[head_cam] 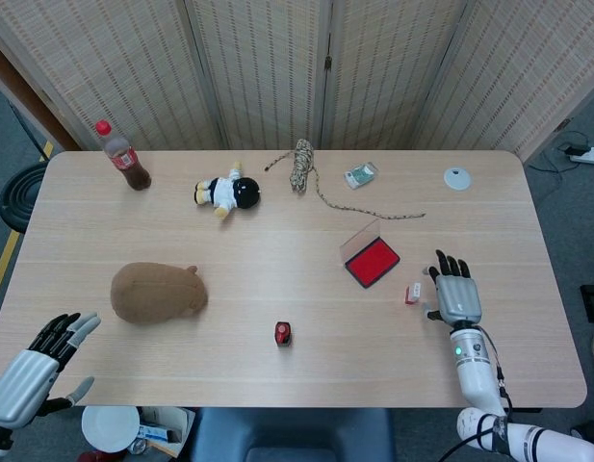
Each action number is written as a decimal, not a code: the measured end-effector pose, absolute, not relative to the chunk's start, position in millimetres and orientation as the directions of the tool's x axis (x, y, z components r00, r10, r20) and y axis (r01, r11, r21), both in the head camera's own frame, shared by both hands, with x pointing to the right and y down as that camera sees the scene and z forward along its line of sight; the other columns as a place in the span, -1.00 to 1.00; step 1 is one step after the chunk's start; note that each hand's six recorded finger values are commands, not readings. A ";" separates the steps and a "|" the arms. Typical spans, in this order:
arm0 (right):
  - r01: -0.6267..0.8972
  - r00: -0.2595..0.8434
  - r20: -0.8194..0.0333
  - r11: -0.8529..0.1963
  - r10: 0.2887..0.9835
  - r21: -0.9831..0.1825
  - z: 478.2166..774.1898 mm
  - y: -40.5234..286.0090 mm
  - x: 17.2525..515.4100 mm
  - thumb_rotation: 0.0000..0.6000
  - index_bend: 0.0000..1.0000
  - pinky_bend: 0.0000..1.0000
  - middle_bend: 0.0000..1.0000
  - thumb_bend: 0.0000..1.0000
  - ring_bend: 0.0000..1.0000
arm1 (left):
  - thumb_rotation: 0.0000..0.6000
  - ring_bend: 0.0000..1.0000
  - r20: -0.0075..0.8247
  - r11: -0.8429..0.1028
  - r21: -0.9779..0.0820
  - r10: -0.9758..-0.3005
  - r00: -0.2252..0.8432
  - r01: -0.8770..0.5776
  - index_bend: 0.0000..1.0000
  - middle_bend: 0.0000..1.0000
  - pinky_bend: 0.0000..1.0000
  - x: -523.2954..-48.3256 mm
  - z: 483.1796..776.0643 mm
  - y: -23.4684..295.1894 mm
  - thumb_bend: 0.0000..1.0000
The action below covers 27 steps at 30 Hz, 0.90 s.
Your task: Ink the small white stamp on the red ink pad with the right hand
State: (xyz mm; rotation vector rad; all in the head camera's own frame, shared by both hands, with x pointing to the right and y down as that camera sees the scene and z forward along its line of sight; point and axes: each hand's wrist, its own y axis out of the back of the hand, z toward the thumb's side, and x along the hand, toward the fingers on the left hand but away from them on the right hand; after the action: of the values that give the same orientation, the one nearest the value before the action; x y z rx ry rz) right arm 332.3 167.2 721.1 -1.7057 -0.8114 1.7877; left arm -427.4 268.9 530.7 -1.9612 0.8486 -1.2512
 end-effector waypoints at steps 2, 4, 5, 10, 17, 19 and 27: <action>0.025 -0.059 -0.679 -0.679 0.732 -0.734 723.1 168.2 332.3 1.00 -0.50 -1.00 -1.00 -0.46 -1.00 | 1.00 -1.00 0.497 -0.572 -0.801 -0.801 0.335 -0.178 -1.00 -1.00 -0.89 -427.4 528.6 269.2 -0.33; 0.023 -0.060 -0.679 -0.679 0.732 -0.734 725.7 168.3 331.6 1.00 -0.49 -1.00 -1.00 -0.46 -1.00 | 1.00 -1.00 0.490 -0.567 -0.804 -0.803 0.338 -0.181 -1.00 -1.00 -0.88 -427.2 526.5 269.8 -0.33; 0.023 -0.059 -0.679 -0.679 0.732 -0.734 726.9 168.0 331.0 1.00 -0.49 -1.00 -1.00 -0.46 -1.00 | 1.00 -1.00 0.489 -0.565 -0.805 -0.804 0.338 -0.180 -1.00 -1.00 -0.88 -427.6 525.8 270.1 -0.33; 0.032 -0.055 -0.680 -0.680 0.731 -0.733 733.0 164.9 326.5 1.00 -0.46 -1.00 -1.00 -0.46 -1.00 | 1.00 -1.00 0.495 -0.568 -0.802 -0.805 0.328 -0.185 -1.00 -1.00 -0.88 -431.0 527.3 269.0 -0.33; 0.026 -0.034 -0.681 -0.681 0.731 -0.732 739.9 160.2 315.2 1.00 -0.42 -1.00 -1.00 -0.46 -1.00 | 1.00 -1.00 0.482 -0.555 -0.809 -0.814 0.324 -0.191 -1.00 -1.00 -0.88 -433.5 524.0 268.5 -0.33; 0.026 -0.033 -0.681 -0.680 0.732 -0.732 740.1 159.4 313.5 1.00 -0.41 -1.00 -1.00 -0.46 -1.00 | 1.00 -1.00 0.483 -0.556 -0.809 -0.814 0.323 -0.191 -1.00 -1.00 -0.88 -433.6 524.6 268.4 -0.33; 0.012 -0.030 -0.660 -0.660 0.750 -0.751 738.8 158.5 312.9 1.00 -0.23 -1.00 -0.97 -0.46 -1.00 | 1.00 -1.00 0.470 -0.552 -0.810 -0.814 0.342 -0.199 -1.00 -1.00 -0.88 -430.3 522.9 269.1 -0.33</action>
State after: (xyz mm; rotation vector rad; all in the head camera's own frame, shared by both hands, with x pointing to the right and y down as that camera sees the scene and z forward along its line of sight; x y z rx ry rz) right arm 312.9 158.5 738.8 -1.7034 -0.8024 1.7460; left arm -430.3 269.1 522.9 -1.9580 0.8834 -1.2109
